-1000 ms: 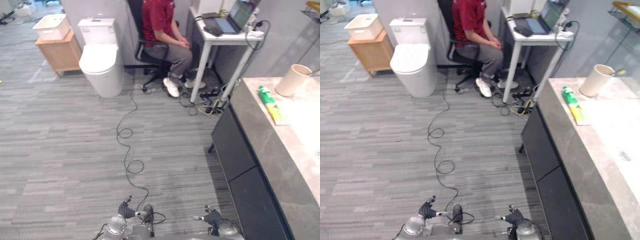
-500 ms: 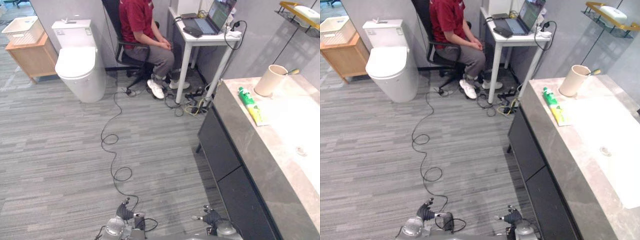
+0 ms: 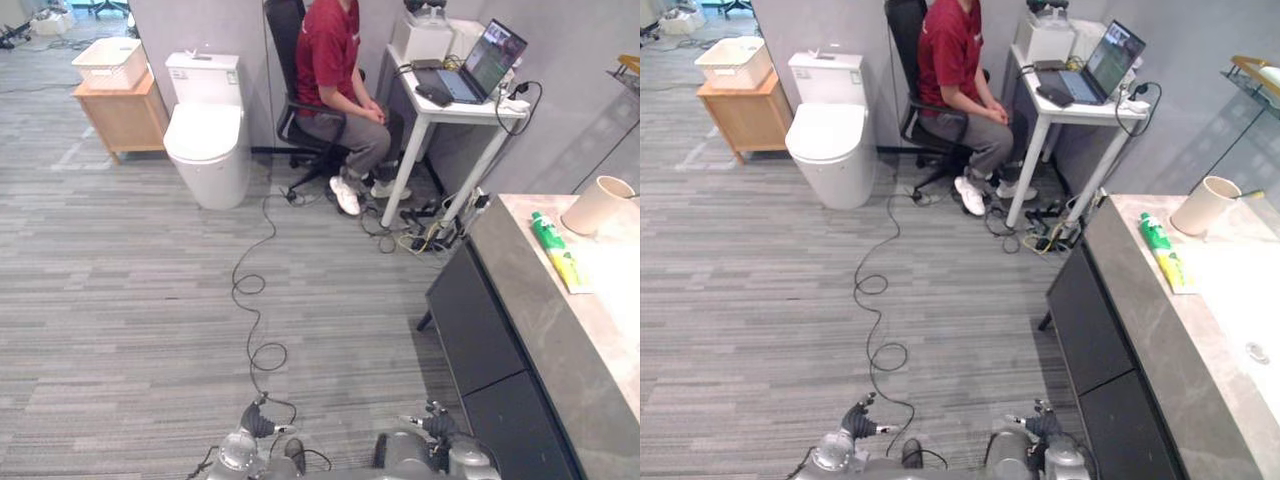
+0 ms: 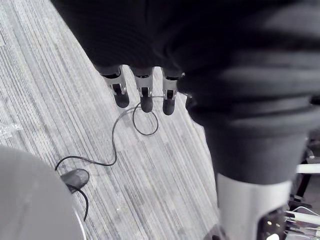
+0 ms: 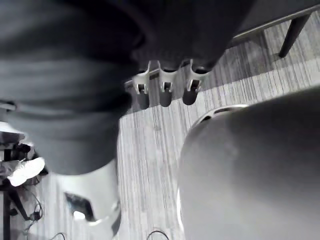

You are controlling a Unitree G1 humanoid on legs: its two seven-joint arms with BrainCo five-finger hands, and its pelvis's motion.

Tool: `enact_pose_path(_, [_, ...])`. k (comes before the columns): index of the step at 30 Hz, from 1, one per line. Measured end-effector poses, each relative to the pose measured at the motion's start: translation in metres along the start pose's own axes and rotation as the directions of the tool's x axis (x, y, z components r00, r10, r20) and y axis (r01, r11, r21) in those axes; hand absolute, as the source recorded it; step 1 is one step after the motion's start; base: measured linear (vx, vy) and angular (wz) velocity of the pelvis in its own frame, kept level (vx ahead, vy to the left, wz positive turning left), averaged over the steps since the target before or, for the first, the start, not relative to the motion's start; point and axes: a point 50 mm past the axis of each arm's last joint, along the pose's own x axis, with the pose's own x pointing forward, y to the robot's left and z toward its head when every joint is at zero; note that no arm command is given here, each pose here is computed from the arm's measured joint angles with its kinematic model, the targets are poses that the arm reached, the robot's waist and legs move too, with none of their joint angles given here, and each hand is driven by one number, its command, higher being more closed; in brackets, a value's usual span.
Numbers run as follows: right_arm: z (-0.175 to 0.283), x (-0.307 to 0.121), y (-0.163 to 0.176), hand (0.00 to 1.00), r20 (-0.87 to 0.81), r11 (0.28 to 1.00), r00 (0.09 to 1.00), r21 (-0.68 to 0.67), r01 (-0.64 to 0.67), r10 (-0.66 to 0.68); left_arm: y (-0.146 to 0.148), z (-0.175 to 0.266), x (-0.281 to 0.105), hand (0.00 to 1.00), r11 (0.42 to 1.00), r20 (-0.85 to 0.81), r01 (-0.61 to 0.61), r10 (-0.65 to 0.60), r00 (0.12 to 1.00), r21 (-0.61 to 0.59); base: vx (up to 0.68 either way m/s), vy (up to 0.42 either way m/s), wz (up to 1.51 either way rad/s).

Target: Organize washtable

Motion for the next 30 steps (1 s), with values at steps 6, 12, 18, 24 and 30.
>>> enact_pose_path(6, [-0.009,-0.003,-0.009,0.0,-0.031,0.997,0.999,0.06,0.043,-0.041,-0.01,0.007,0.001,0.0,0.998,0.007,0.005,-0.005,1.0,-0.062,0.21,-0.094,0.12])
enact_pose_path(12, [-0.007,-0.005,-0.016,0.0,-0.025,0.995,0.997,0.056,0.079,-0.078,0.003,0.001,-0.001,0.0,0.964,-0.05,-0.113,0.104,0.993,-0.242,0.37,-0.17,-0.15])
enact_pose_path(18, [-0.004,0.0,0.008,0.0,-0.046,1.0,0.999,-0.014,0.008,-0.009,0.007,0.005,0.001,0.0,0.968,-0.04,-0.112,0.105,0.994,-0.226,0.42,0.074,-0.45])
enact_pose_path(24, [-0.007,0.0,0.02,0.0,-0.059,0.993,0.997,-0.104,-0.052,0.046,0.023,-0.006,0.002,0.0,0.988,-0.067,-0.116,0.11,0.992,-0.106,0.27,0.289,-0.38])
enact_pose_path(30, [-0.014,-0.002,0.017,0.0,-0.073,0.995,0.997,-0.092,-0.047,0.04,0.022,-0.012,0.001,0.0,0.997,-0.078,-0.076,0.075,0.994,-0.009,0.08,0.184,0.05])
